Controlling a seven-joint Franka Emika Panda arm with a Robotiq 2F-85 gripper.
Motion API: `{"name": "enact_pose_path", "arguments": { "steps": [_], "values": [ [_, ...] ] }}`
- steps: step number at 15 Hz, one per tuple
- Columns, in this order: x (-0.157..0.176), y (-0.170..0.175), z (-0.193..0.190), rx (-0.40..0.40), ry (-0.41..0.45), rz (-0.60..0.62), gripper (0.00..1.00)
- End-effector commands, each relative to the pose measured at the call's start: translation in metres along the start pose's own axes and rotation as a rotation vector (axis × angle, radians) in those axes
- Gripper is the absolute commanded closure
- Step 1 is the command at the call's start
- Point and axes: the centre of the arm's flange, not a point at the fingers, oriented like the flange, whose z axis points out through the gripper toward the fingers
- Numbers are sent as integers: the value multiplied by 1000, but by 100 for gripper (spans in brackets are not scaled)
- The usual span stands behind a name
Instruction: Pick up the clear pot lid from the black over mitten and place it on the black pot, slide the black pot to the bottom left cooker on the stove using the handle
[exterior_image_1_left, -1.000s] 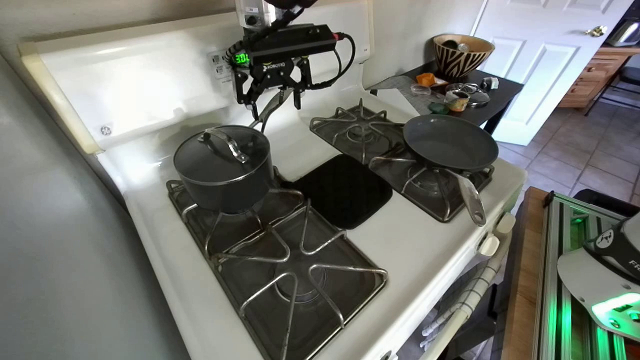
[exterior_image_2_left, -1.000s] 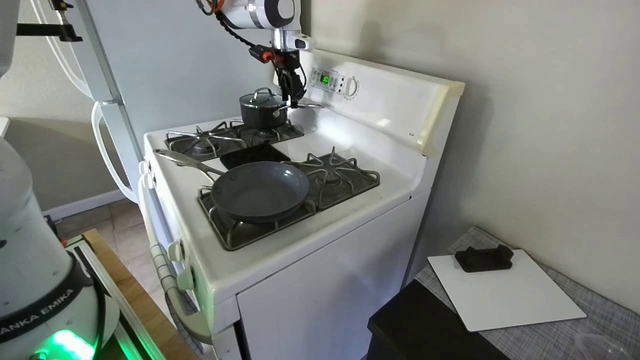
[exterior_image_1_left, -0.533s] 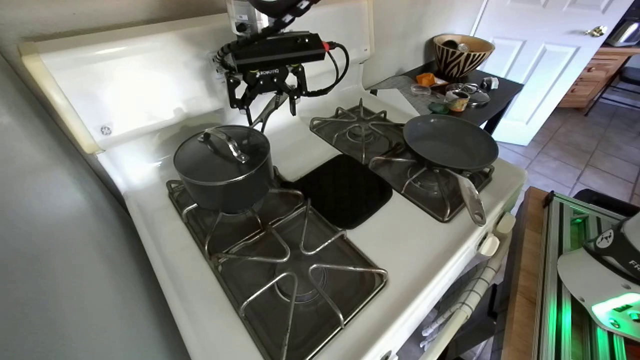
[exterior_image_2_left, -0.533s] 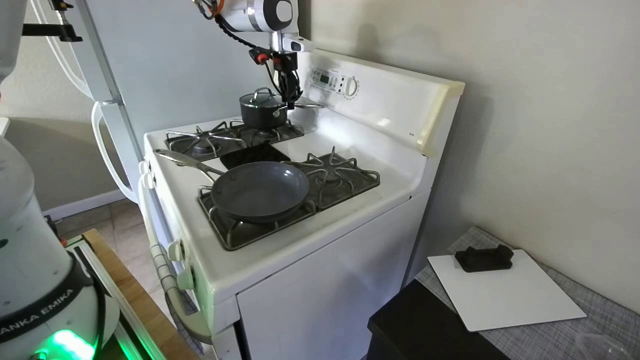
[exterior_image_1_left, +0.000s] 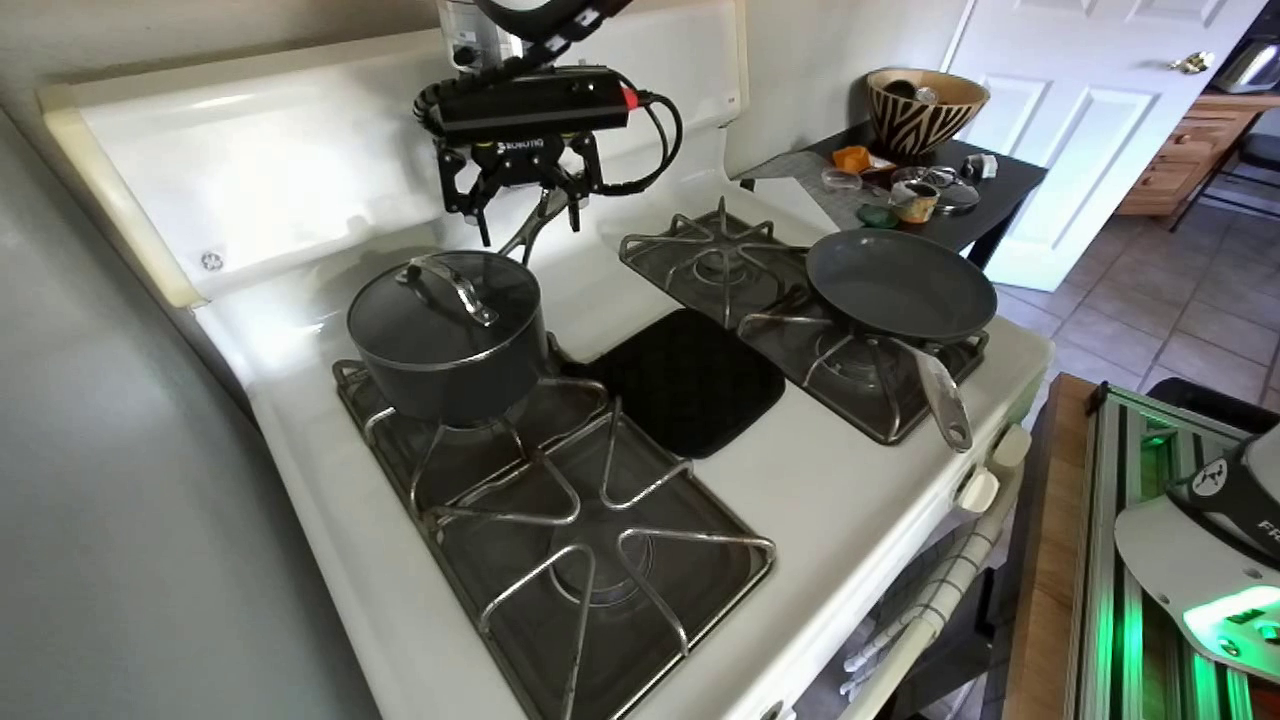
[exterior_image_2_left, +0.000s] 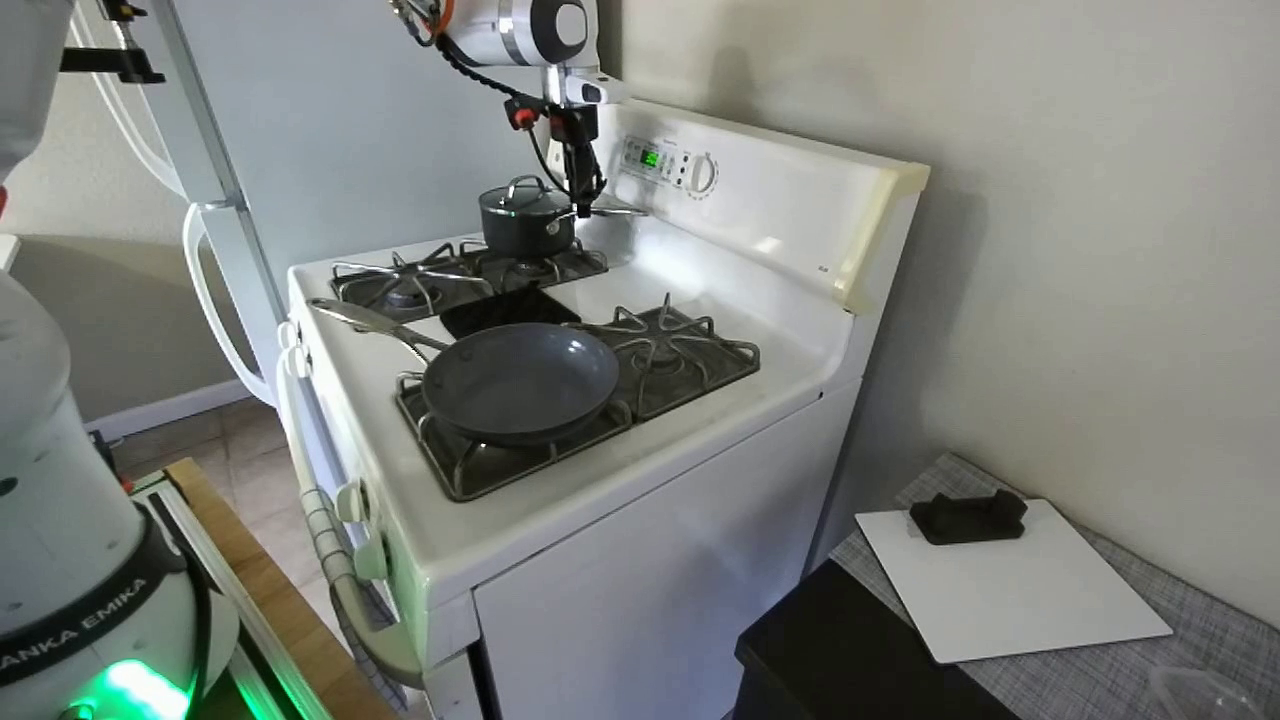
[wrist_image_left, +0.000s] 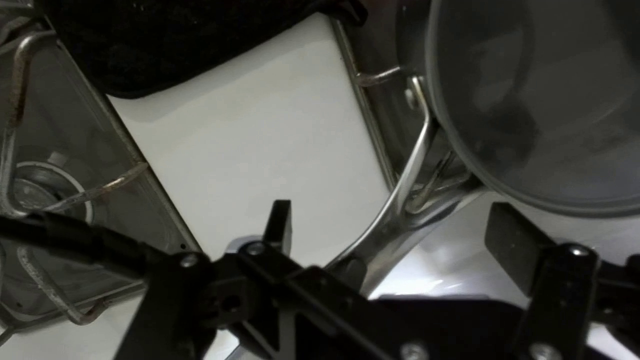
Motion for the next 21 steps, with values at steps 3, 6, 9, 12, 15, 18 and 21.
{"name": "enact_pose_path", "arguments": {
  "steps": [3, 6, 9, 12, 15, 18, 21],
  "values": [
    [9, -12, 10, -28, 32, 58, 20],
    [11, -13, 13, -30, 32, 69, 20],
    [12, -14, 14, -29, 33, 70, 23],
    [12, -15, 13, -28, 35, 64, 32],
    [12, -16, 12, -23, 38, 63, 34],
    [12, -18, 11, -20, 41, 60, 37],
    [12, -18, 9, -17, 42, 59, 37]
  ]
}}
